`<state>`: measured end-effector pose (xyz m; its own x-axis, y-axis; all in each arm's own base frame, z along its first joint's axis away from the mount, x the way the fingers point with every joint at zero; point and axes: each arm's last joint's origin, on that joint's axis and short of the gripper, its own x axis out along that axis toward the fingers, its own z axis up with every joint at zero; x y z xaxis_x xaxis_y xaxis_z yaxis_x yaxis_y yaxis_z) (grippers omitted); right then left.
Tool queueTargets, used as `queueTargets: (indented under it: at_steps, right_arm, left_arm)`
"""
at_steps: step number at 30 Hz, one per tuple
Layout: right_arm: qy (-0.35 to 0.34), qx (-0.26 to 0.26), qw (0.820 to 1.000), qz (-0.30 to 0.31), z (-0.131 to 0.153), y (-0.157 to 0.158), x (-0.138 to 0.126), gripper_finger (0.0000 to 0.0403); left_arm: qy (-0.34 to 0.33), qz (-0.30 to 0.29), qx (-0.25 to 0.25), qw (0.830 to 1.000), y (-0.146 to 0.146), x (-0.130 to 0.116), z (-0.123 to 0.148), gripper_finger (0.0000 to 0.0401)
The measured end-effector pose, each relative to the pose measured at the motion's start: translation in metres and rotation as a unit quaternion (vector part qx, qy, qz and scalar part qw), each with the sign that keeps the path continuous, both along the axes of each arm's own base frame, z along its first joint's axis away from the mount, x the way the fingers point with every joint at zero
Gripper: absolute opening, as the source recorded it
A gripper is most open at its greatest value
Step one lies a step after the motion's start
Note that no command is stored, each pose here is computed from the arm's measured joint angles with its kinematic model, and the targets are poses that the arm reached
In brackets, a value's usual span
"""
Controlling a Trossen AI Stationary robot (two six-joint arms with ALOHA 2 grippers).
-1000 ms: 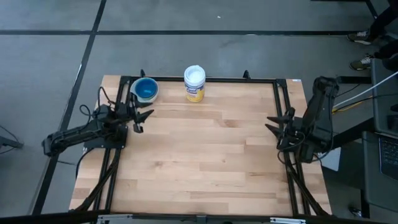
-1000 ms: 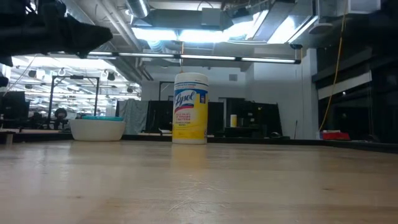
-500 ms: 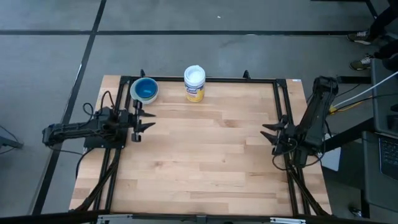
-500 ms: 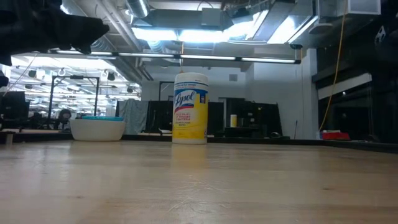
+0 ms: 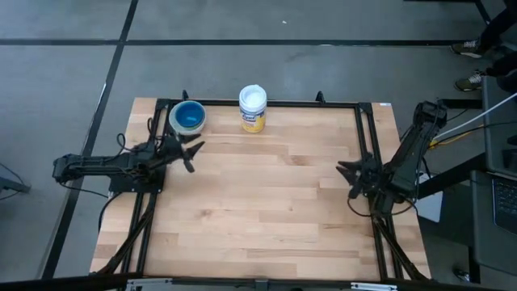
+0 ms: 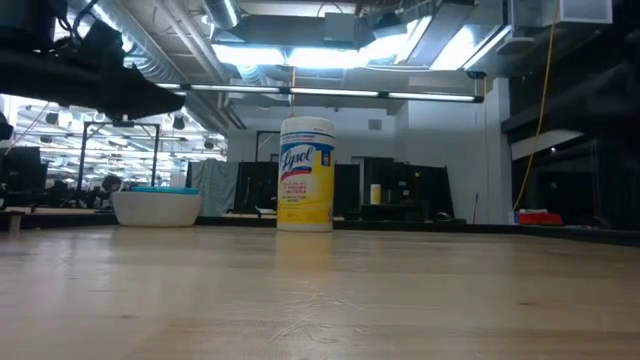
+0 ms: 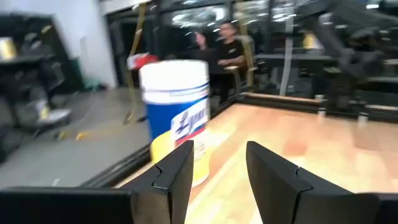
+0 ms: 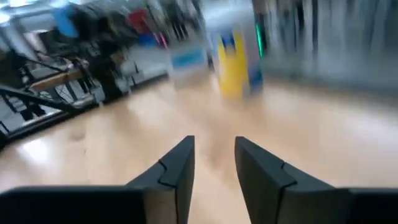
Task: Nest bowls inside each other
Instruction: Return to Home Position
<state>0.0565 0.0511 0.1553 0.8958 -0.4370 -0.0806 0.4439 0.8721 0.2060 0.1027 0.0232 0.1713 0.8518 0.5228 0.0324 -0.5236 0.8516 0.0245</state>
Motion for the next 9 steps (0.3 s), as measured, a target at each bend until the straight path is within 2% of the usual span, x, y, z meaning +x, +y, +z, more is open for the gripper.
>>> queueTargets:
  at_steps: [2, 4, 7, 9]
  right_arm:
    - [0.023, 0.097, 0.995, -0.011, -0.004, 0.004, 0.002, 0.0113]
    - [0.071, 0.164, 0.984, -0.015, -0.008, 0.009, 0.003, 0.0109]
    - [0.146, 0.243, 0.959, -0.012, -0.012, 0.017, 0.004, 0.0102]
    - [0.197, 0.264, 0.944, -0.003, -0.014, 0.020, 0.003, 0.0099]
  left_arm:
    - [0.003, 0.024, -0.019, 1.000, 0.001, -0.001, -0.003, 0.0143]
    - [0.018, 0.031, -0.037, 0.999, 0.002, -0.001, -0.007, 0.0143]
    - [0.001, 0.021, -0.076, 0.997, 0.001, -0.001, -0.009, 0.0143]
    - [-0.006, 0.013, -0.088, 0.996, 0.001, 0.000, -0.009, 0.0143]
